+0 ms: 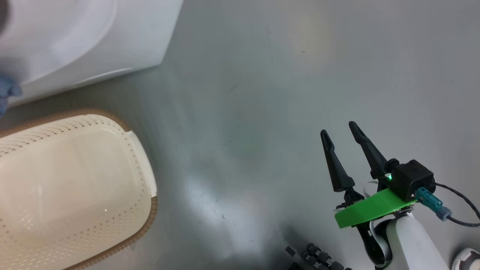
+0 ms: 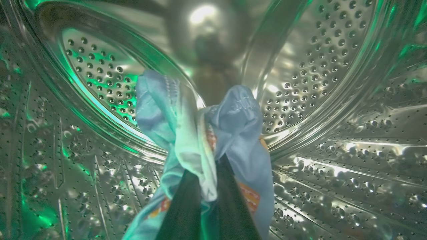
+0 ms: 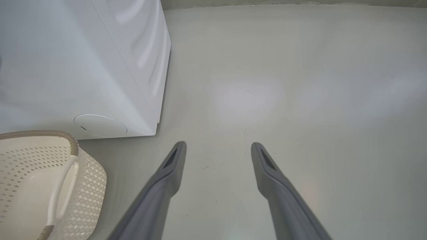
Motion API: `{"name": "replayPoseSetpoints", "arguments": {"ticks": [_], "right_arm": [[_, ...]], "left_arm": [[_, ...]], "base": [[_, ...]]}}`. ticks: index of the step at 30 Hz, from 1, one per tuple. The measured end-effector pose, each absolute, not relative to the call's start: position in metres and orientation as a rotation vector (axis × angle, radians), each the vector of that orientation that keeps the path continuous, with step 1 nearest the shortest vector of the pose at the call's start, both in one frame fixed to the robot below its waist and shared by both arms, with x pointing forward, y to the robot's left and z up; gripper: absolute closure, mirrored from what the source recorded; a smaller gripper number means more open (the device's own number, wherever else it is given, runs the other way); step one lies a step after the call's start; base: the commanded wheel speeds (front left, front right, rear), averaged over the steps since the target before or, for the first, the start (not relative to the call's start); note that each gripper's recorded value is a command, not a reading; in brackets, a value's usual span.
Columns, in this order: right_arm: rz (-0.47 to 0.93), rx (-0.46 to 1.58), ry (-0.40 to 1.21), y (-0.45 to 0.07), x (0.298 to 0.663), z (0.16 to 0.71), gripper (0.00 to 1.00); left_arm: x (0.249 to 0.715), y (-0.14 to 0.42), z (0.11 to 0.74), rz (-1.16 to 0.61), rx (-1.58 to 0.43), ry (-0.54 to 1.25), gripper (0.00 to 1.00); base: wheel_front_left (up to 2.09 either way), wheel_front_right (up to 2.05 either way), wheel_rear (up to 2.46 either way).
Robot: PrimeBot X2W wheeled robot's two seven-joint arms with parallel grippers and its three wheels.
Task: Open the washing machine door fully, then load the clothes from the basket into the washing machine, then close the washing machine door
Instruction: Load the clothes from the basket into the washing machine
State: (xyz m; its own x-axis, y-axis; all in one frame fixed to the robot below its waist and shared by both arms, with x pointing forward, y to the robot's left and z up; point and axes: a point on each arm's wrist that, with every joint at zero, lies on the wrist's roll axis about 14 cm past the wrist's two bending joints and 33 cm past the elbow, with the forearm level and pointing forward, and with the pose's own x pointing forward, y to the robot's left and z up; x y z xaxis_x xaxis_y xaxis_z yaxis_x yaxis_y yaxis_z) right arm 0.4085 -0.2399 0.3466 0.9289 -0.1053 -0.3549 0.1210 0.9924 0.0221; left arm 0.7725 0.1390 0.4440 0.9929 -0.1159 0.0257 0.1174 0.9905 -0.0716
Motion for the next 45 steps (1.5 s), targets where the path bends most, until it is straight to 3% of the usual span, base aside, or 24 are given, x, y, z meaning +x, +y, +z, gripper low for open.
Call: {"name": "replayPoseSetpoints", "arguments": {"ticks": [8,9,11,24,45], "right_arm": [[-0.129,0.038,0.374,-0.245,0.408,0.342,0.00],[-0.127,0.039,0.373,-0.244,0.408,0.342,0.00],[-0.124,0.041,0.371,-0.243,0.410,0.343,0.00],[-0.093,0.034,0.313,-0.235,0.421,0.359,0.00],[0.039,0.023,0.221,-0.196,0.420,0.396,0.00]], "left_arm": [[0.778,0.132,0.418,-0.118,-0.082,0.025,1.00],[0.778,0.133,0.418,-0.117,-0.079,0.028,0.61],[0.778,0.133,0.420,-0.119,-0.067,0.026,0.00],[0.761,0.127,0.445,-0.169,-0.036,0.007,0.00],[0.625,0.128,0.442,-0.253,-0.023,0.078,0.00]], "base": [[0.00,0.00,0.00],[0.00,0.00,0.00],[0.00,0.00,0.00],[0.00,0.00,0.00],[0.00,0.00,0.00]]}}
